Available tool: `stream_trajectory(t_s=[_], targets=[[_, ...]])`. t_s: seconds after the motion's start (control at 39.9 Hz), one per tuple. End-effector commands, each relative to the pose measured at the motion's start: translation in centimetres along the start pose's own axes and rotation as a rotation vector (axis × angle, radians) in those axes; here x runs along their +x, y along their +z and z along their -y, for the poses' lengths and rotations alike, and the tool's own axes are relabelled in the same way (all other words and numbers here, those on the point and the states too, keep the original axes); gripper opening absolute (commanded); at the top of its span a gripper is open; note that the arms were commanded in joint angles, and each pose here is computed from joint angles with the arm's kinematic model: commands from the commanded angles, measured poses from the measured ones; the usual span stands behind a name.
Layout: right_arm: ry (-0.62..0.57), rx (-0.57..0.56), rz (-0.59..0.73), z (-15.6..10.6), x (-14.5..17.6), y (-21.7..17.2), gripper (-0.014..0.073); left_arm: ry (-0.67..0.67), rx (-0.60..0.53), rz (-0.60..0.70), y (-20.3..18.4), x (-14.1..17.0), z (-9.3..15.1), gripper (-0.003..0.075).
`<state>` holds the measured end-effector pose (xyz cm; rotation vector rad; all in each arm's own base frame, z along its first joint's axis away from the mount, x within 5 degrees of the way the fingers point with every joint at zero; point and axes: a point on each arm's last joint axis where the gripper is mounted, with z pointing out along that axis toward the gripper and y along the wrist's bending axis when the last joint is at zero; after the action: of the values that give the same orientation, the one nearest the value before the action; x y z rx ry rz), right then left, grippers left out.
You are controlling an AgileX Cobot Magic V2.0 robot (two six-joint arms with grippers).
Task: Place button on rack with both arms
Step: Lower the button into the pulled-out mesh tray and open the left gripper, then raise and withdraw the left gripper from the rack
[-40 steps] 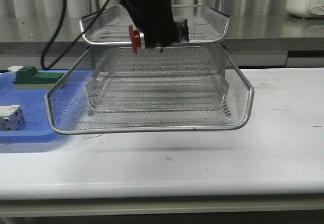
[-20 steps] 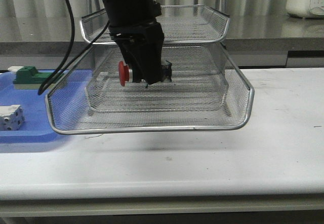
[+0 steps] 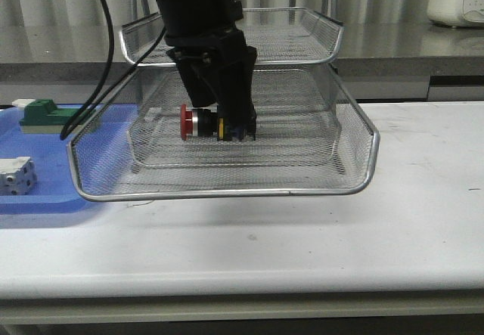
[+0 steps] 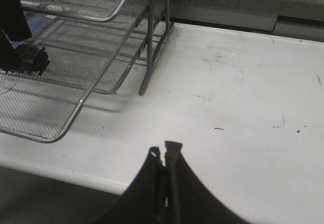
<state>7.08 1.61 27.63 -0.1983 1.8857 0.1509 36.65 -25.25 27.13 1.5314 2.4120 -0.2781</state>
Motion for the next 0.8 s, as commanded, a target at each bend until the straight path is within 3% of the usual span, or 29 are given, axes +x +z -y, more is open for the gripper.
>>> stream_trajectory(t_s=[0.0, 0.1, 0.2, 0.5, 0.65, 0.78], targets=[[-0.004, 0.009, 0.096, 0.1, -1.4, -0.3, -0.0059, 0.005, -0.019, 0.081, -5.3, -0.5, 1.4, 0.0543], [-0.004, 0.009, 0.096, 0.1, -1.4, -0.3, -0.0059, 0.000, -0.035, 0.110, -6.8, -0.4, 1.8, 0.0497], [-0.004, 0.009, 0.096, 0.1, -1.4, -0.3, -0.0059, -0.003, -0.053, 0.143, -8.6, -0.2, 2.3, 0.0404], [-0.004, 0.009, 0.096, 0.1, -1.4, -0.3, -0.0059, -0.025, -0.146, 0.165, -13.4, 2.5, 4.1, -0.0017], [-0.004, 0.009, 0.096, 0.1, -1.4, -0.3, -0.0059, -0.096, -0.178, 0.108, -14.0, 5.8, 4.2, -0.0019], [-0.004, 0.009, 0.096, 0.1, -1.4, -0.3, -0.0059, -0.232, -0.189, 0.101, -14.4, 9.4, 3.3, -0.0019]])
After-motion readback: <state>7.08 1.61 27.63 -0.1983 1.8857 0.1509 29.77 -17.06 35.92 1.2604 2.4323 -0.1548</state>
